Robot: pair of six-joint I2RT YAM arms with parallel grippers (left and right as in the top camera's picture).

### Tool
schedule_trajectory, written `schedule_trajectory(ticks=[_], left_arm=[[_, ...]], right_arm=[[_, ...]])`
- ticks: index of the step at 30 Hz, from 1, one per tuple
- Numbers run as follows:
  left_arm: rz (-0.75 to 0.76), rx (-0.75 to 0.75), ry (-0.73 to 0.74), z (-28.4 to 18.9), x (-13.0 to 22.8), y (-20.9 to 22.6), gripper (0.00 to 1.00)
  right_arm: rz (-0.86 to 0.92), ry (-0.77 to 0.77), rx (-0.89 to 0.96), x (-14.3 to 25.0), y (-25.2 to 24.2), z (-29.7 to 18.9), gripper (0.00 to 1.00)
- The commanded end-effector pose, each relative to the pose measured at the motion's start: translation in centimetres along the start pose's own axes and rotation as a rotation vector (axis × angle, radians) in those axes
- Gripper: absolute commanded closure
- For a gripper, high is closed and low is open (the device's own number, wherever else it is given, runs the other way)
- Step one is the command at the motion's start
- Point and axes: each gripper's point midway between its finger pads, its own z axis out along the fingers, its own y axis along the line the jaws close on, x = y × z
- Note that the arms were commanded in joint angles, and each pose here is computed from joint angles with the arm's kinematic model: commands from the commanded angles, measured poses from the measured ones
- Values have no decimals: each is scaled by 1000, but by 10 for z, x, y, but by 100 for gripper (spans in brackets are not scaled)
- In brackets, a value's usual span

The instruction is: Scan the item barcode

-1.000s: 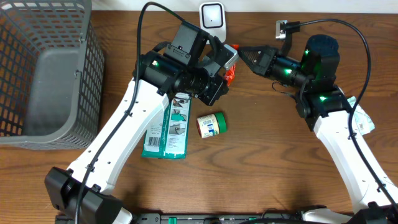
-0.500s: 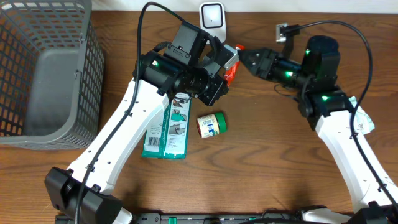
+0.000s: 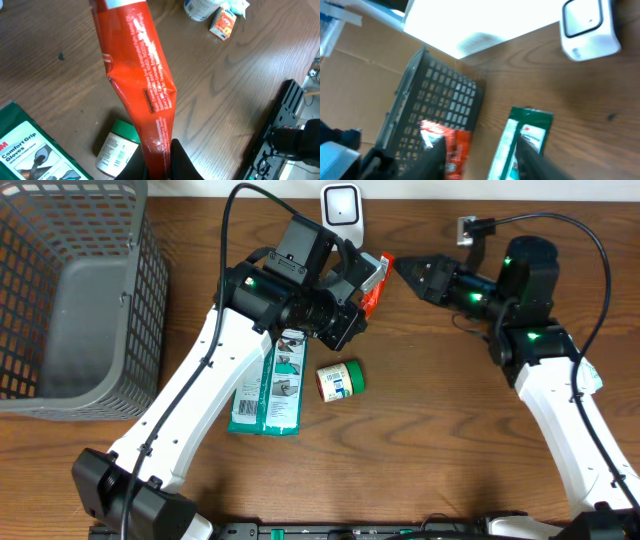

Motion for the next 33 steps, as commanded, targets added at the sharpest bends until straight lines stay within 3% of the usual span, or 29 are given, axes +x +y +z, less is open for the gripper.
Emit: schedule_trajectory(ticks=[1, 4, 8, 10, 15, 20, 25, 26, 33], left_arm=[[72, -56, -13, -7, -5, 7, 93], [94, -242, 4, -10, -5, 34, 93], [171, -605, -36, -26, -27, 70, 93], [192, -693, -72, -32, -39, 72, 93], [214, -735, -82, -32, -44, 66, 93], [417, -749, -72, -33, -59, 64, 93], [685, -784, -31, -37, -74, 63, 93], [718, -798, -37, -39, -79, 63, 93], [823, -923, -125, -59, -115, 70, 93]], right_arm=[[-13, -34, 20, -14, -14, -14, 49], [-1, -68, 34, -27, -20, -30, 37], [25, -141, 109, -49, -32, -64, 32], [48, -186, 167, -60, -43, -83, 31], [54, -308, 309, -82, -74, -140, 32], [151, -394, 434, -88, -113, -193, 30], [282, -402, 500, -73, -137, -218, 14], [299, -399, 506, -70, -139, -220, 1], [365, -378, 555, -57, -149, -223, 1]])
